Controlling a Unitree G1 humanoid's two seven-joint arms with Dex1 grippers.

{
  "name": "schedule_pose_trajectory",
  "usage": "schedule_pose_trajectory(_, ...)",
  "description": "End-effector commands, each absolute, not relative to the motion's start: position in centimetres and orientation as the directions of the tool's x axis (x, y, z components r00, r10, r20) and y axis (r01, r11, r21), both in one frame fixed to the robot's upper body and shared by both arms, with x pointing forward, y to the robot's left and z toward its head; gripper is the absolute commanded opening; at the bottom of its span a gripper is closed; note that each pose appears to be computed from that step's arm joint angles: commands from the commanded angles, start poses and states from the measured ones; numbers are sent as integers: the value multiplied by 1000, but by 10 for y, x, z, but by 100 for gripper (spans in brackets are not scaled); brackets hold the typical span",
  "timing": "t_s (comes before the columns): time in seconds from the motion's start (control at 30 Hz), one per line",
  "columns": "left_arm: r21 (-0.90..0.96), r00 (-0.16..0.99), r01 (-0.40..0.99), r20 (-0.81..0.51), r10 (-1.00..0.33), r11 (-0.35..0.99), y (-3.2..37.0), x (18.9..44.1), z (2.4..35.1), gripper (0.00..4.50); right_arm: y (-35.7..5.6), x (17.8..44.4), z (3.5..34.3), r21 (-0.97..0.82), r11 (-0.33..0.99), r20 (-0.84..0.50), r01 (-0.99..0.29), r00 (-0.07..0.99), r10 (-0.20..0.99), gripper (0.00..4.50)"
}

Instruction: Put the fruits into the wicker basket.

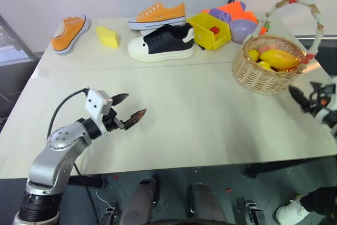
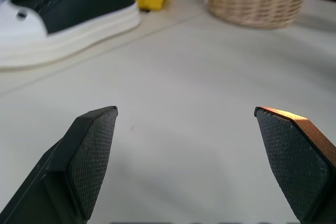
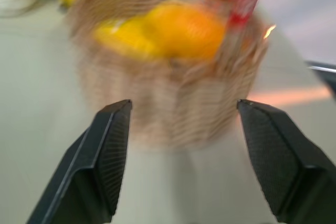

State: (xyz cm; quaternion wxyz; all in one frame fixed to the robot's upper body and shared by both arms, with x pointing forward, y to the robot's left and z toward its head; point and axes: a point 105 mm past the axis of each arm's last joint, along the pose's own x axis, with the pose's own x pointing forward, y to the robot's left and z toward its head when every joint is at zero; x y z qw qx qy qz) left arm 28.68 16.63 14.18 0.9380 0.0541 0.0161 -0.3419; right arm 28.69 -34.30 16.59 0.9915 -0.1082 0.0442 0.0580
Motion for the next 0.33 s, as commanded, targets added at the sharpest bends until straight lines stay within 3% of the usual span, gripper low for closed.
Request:
schedule_pose_trajectory(0.03,135,844,536,-69,-532,833,198,291,137,450,-293,276,162,-219,915,-95,-340,940,327,331)
schedule_pose_trajectory(0.33,135,912,409,-93,-399,903,237,275,112,450,-226,291,137,-165,835,-96,-525,851,516,331)
